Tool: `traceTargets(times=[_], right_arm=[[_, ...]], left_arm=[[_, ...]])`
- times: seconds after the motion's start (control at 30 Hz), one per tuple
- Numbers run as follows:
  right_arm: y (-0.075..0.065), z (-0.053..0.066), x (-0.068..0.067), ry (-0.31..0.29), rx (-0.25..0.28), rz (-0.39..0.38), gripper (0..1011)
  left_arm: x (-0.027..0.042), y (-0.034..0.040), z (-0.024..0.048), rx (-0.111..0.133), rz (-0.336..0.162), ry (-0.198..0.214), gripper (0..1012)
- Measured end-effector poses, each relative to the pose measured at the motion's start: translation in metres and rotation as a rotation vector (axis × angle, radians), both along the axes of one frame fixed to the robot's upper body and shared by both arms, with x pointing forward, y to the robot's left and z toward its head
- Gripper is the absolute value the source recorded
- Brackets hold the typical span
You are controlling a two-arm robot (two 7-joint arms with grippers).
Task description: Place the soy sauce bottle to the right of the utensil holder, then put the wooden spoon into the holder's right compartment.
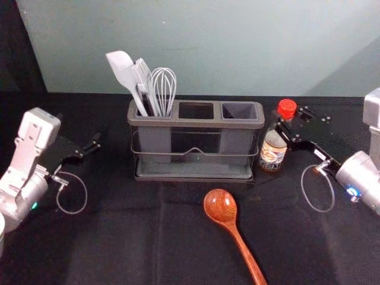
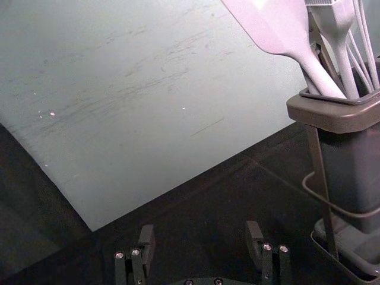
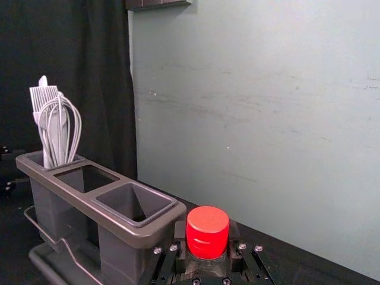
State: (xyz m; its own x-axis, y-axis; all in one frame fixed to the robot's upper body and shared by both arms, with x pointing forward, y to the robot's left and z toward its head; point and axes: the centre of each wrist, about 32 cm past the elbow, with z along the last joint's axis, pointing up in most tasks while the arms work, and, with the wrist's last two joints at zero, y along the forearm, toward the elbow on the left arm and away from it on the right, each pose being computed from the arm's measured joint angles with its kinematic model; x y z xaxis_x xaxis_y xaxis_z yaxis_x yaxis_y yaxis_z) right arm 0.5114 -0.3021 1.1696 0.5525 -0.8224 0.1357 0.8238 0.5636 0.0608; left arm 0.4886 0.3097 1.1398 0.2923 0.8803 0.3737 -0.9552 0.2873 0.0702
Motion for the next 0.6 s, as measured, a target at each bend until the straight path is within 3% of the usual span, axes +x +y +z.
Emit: traceTargets(times=[0.6], right_arm=[[0.0044, -0.0049, 0.0021, -0.016, -0.010, -0.004, 390]], left_arm=[[0.0000, 0.0000, 0.0000, 0.000, 0.000, 0.000, 1005]])
